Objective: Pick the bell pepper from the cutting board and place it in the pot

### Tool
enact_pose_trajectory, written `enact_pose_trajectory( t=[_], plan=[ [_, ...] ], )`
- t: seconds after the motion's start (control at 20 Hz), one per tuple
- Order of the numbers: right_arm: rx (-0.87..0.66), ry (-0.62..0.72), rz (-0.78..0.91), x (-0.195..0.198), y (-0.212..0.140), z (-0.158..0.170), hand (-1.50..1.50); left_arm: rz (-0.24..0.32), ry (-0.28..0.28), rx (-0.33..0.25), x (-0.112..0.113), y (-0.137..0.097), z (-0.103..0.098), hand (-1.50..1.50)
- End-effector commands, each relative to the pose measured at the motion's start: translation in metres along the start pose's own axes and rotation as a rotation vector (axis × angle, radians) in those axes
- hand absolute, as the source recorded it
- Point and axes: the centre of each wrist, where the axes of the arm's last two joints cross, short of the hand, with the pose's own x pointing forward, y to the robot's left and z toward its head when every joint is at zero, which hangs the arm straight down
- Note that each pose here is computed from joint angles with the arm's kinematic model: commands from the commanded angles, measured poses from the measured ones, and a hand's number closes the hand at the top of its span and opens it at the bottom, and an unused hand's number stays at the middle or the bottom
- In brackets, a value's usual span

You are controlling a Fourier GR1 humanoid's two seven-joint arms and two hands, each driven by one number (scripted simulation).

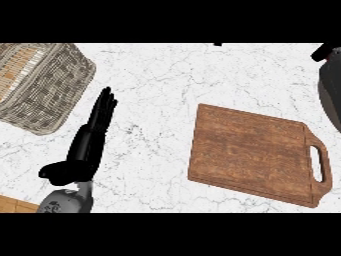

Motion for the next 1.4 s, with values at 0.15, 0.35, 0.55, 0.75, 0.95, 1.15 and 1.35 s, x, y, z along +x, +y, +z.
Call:
enact_pose_trajectory(
  t=[0.15,0.35,0.55,0.75,0.95,1.15,1.35],
  plan=[
    [-0.163,0.188,0.057,0.006,-0.026,-0.024,1.5,-0.007,0.017,-0.008,0.0,-0.001,-0.005,0.0],
    [-0.203,0.251,0.065,0.004,-0.029,-0.032,1.5,-0.004,0.018,-0.008,-0.004,-0.005,-0.001,0.0],
    [-0.218,0.312,0.1,0.002,-0.028,-0.035,1.5,0.005,0.011,0.006,-0.002,-0.005,-0.005,0.0],
    [-0.231,0.36,0.1,-0.005,-0.029,-0.044,1.5,0.003,0.02,0.022,-0.006,-0.004,0.001,0.0],
    [-0.238,0.398,0.114,-0.007,-0.022,-0.044,1.5,-0.003,0.039,0.05,-0.014,0.005,0.004,0.0],
    [-0.246,0.426,0.115,-0.027,-0.021,-0.063,1.5,-0.012,0.038,0.084,-0.004,0.02,-0.001,0.0],
    [-0.205,0.422,0.111,-0.046,-0.001,-0.065,1.5,-0.029,0.061,0.08,-0.017,0.018,0.011,0.0]
  ],
)
